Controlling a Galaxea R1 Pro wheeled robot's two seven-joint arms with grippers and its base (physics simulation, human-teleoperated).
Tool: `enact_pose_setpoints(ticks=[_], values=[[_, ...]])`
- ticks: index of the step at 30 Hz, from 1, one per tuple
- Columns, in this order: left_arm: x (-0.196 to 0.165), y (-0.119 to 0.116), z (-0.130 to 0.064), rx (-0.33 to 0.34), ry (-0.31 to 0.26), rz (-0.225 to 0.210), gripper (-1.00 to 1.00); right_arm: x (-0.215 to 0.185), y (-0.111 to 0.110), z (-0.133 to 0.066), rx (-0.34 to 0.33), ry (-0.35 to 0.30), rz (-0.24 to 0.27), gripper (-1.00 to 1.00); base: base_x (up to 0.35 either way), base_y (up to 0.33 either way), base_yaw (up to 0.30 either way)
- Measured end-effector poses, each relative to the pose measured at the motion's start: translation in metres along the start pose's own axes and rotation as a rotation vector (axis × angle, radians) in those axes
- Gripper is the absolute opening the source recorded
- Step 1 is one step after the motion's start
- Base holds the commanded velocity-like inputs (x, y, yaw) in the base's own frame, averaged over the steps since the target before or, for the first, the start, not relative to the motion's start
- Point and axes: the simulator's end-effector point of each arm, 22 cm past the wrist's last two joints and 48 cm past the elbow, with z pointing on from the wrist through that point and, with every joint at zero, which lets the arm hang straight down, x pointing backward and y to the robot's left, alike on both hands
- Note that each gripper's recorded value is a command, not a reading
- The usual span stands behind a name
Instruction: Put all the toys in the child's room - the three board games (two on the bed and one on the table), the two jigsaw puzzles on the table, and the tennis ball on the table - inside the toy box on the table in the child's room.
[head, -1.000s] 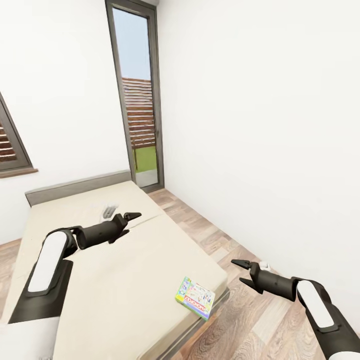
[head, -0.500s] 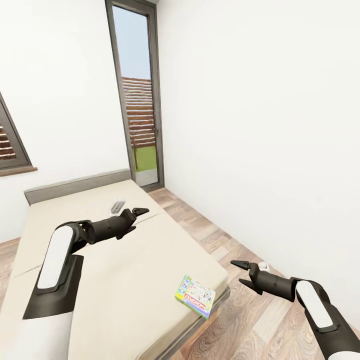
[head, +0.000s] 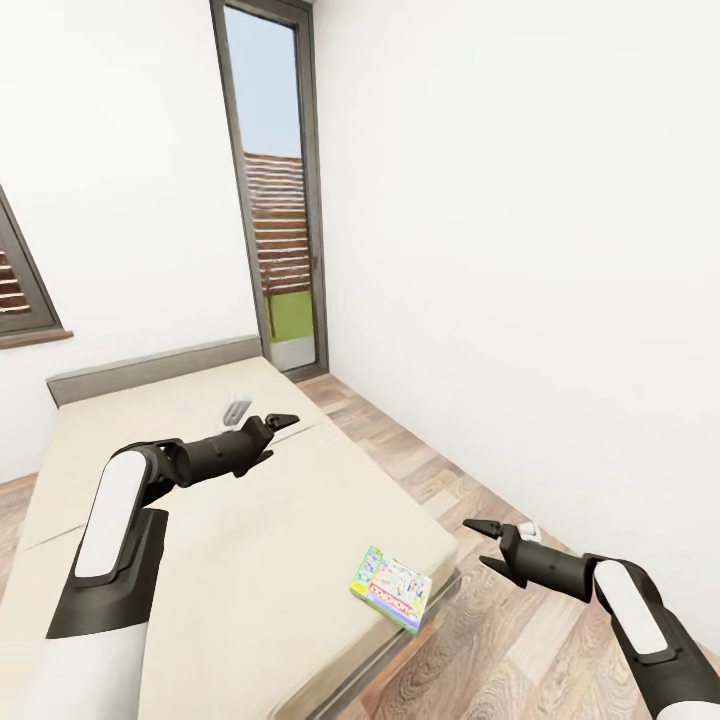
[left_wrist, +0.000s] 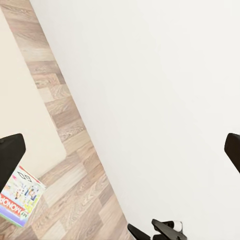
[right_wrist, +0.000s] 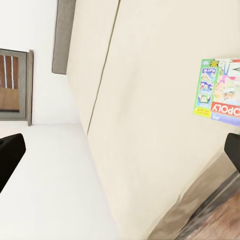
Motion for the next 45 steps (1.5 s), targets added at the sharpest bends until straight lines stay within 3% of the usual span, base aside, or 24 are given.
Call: enact_pose_setpoints(ticks=[12, 30, 45], values=[[0.011, 0.004, 0.006, 0.057, 0.004, 0.012, 1.00, 0.002, -0.015, 0.008, -0.002, -0.001, -0.006, 1.00, 0.000, 0.000, 0.000], [0.018, 0.029, 0.010, 0.083, -0.017, -0.013, 1.00, 0.014, -0.041, 0.021, -0.010, 0.009, 0.000, 1.00, 0.000, 0.000, 0.000], [0.033, 0.050, 0.023, 0.085, -0.001, -0.019, 1.00, 0.011, -0.027, 0.016, -0.219, 0.004, 0.007, 1.00, 0.000, 0.000, 0.000]])
